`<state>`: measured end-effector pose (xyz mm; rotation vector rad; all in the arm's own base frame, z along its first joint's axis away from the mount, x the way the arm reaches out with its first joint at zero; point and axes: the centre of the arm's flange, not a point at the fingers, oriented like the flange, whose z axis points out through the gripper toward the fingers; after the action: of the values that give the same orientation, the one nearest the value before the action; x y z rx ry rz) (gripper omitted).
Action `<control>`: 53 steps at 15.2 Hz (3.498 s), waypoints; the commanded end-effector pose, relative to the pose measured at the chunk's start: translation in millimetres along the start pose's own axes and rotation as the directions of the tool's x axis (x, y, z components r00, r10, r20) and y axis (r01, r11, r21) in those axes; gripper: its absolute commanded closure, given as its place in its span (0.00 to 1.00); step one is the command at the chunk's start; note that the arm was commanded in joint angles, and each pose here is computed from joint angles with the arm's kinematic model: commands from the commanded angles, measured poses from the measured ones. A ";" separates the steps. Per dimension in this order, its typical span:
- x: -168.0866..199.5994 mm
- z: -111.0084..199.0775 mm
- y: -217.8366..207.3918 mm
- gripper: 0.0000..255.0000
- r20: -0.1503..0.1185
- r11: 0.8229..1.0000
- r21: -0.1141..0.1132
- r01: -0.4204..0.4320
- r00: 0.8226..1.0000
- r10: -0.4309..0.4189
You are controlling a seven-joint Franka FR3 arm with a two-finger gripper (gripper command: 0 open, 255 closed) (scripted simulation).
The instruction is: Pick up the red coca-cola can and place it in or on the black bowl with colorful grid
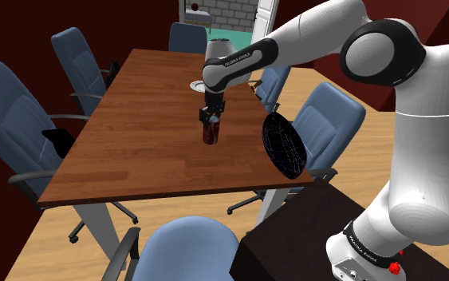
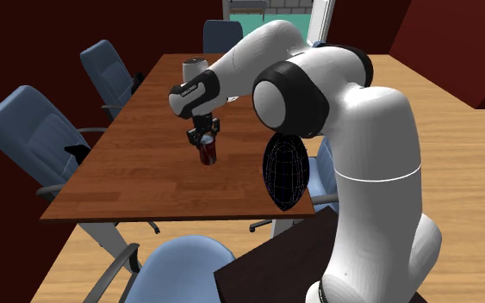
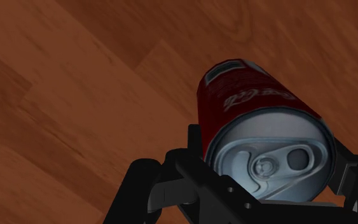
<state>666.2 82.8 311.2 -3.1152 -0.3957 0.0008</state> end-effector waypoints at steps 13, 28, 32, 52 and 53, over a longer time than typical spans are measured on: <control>0.7 -74.5 1.0 1.00 0.000 1.000 0.000 0.000 1.000 0.000; 0.8 -153.7 0.9 1.00 0.000 1.000 0.000 0.000 1.000 0.000; -32.4 -158.6 22.1 1.00 0.000 1.000 0.000 0.000 1.000 0.000; -253.6 -183.7 163.9 1.00 0.000 1.000 0.000 0.000 1.000 0.000; -264.6 -184.9 171.0 1.00 0.000 1.000 0.000 0.000 1.000 0.000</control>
<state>462.7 -141.4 496.1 -3.1157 -0.3930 0.0009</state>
